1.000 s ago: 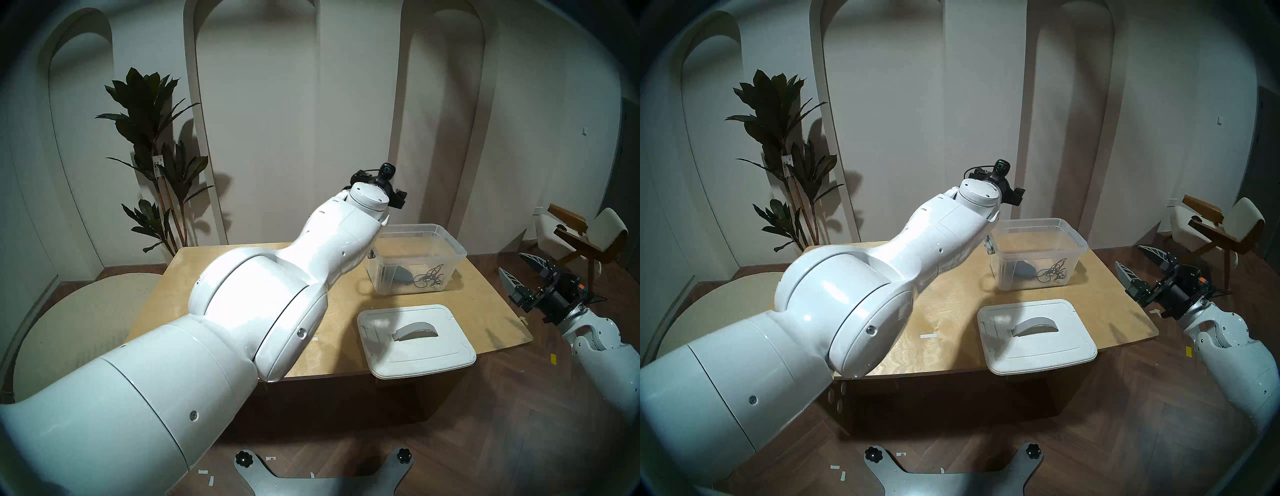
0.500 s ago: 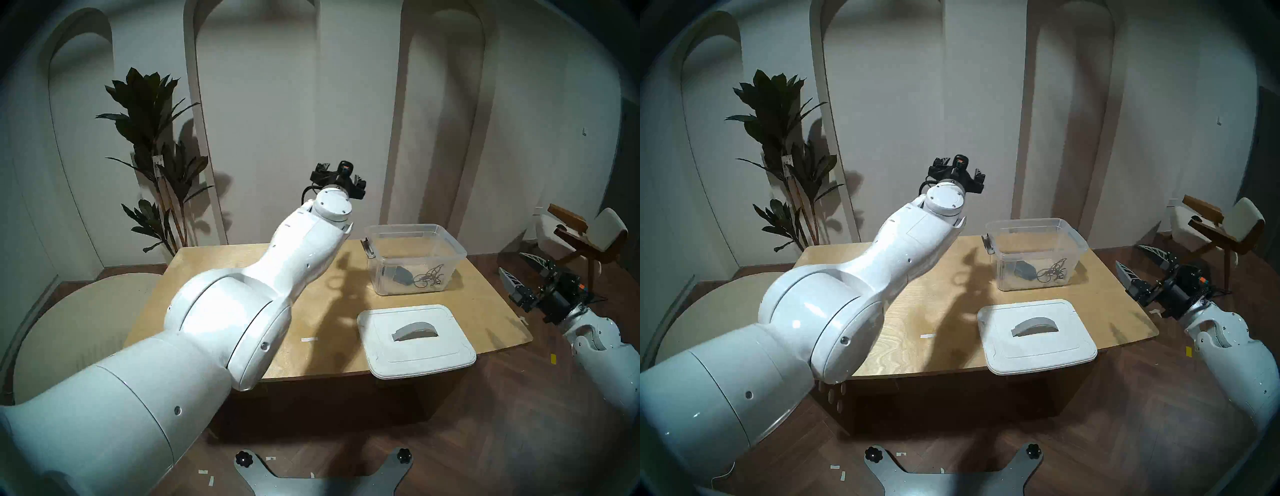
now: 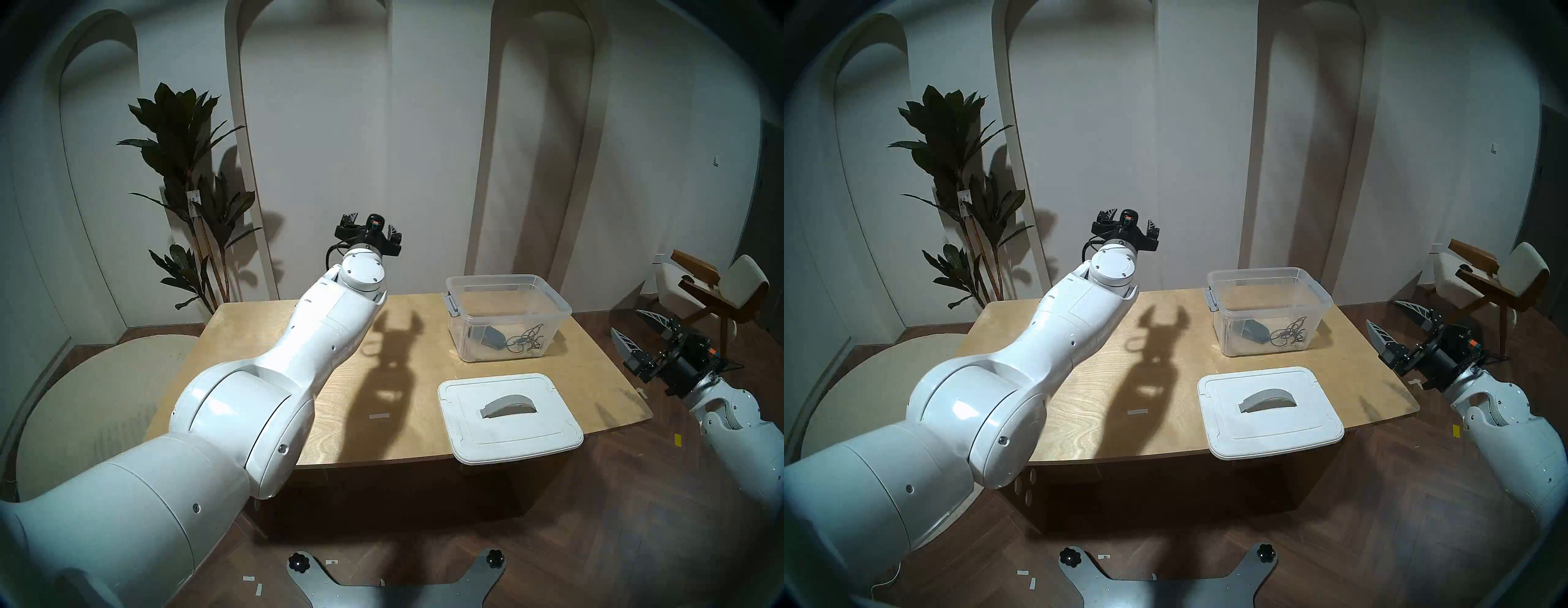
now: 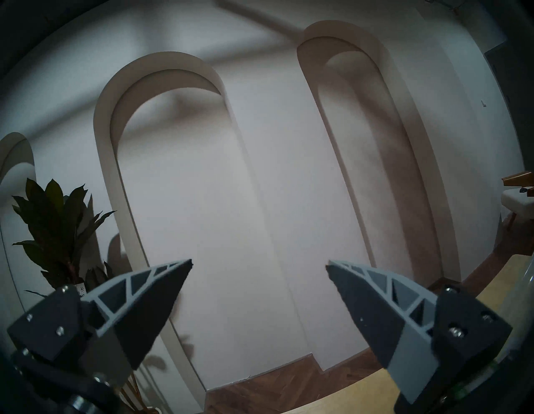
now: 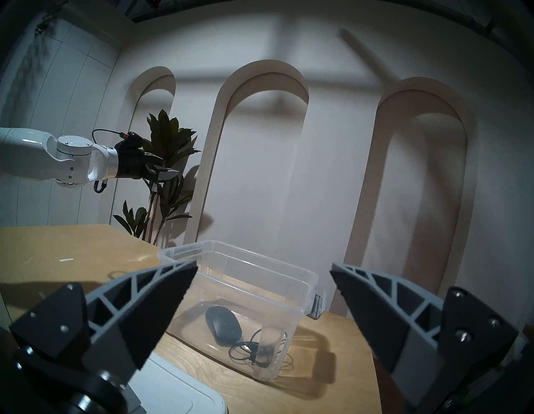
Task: Open a storage container and put mouse inside
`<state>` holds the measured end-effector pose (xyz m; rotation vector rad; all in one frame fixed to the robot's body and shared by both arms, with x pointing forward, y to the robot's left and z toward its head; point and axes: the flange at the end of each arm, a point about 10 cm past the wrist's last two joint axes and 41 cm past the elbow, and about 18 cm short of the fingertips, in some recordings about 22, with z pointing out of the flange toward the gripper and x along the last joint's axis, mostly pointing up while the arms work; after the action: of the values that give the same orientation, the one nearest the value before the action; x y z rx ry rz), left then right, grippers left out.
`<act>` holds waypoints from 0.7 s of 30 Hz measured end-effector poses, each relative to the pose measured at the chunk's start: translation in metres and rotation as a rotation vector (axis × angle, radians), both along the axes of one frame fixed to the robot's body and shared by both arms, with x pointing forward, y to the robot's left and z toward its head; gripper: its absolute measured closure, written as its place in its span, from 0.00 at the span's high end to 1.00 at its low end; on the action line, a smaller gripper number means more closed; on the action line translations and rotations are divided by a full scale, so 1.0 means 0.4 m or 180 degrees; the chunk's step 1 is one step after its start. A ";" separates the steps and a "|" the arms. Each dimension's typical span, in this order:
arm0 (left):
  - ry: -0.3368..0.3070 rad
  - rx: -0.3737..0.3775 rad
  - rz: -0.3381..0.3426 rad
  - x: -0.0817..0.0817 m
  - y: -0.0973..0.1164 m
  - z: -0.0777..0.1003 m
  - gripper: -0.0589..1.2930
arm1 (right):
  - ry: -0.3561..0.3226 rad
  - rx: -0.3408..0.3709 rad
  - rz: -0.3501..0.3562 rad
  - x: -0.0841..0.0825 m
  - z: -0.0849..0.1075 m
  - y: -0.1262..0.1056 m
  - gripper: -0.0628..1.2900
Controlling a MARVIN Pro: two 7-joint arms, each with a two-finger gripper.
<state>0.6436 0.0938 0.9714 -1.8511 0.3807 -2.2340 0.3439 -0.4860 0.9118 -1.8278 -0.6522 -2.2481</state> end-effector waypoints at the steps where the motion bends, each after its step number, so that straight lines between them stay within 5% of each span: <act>1: -0.0005 -0.0001 0.0008 -0.002 0.008 -0.006 0.97 | 0.0000 0.0000 0.0000 0.000 0.000 0.000 0.97; 21: -0.0305 -0.0062 -0.0117 -0.078 0.087 -0.041 0.97 | 0.0003 0.0001 0.0000 0.000 -0.001 0.000 0.97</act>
<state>0.6123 0.1286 0.9550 -1.7520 0.3804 -2.3480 0.3440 -0.4860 0.9113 -1.8288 -0.6515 -2.2471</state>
